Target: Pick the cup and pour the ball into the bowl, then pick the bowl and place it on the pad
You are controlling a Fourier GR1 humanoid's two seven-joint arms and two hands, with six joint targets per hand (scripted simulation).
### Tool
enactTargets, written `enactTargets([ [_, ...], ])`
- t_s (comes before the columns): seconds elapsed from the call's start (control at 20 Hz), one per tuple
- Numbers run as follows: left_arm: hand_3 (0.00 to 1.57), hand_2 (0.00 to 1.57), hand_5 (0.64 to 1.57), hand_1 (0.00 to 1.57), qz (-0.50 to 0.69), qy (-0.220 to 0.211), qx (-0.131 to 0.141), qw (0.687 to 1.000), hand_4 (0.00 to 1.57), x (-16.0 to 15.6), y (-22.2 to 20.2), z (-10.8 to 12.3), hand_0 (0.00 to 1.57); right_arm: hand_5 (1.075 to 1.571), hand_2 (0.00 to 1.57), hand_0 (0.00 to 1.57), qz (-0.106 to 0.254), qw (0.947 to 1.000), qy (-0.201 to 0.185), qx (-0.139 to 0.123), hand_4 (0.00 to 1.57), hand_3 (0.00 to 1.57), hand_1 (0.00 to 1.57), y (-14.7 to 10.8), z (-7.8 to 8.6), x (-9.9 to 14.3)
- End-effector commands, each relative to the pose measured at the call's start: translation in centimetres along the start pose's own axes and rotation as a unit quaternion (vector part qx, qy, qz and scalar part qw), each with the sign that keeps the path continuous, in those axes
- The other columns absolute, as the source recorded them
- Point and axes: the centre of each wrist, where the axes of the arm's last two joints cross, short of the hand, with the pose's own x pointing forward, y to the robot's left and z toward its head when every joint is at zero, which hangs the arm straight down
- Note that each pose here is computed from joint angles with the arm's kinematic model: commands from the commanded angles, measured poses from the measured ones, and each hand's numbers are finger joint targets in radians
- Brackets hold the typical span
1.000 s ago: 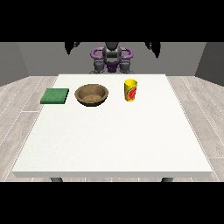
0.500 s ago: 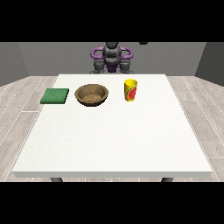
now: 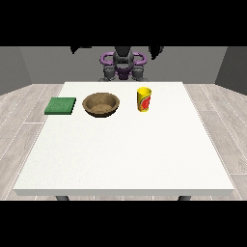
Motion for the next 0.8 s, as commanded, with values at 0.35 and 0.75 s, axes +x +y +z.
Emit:
enactTargets([
  [0.35,0.00,0.00,1.484,0.00,-0.036,-0.093,0.004,0.995,0.41,-5.5,3.1,-2.7,0.00,1.547,0.00,0.00,0.007,0.9948,-0.101,0.012,0.68,0.00,0.00,-2.9,-1.8,-0.7],
  [0.75,0.00,0.00,1.441,0.00,-0.044,-0.050,-0.007,0.998,0.00,-9.9,4.3,-4.1,0.00,1.560,0.00,0.00,0.001,0.9960,-0.089,0.011,0.67,0.00,0.00,-6.0,-2.3,-2.2],
])
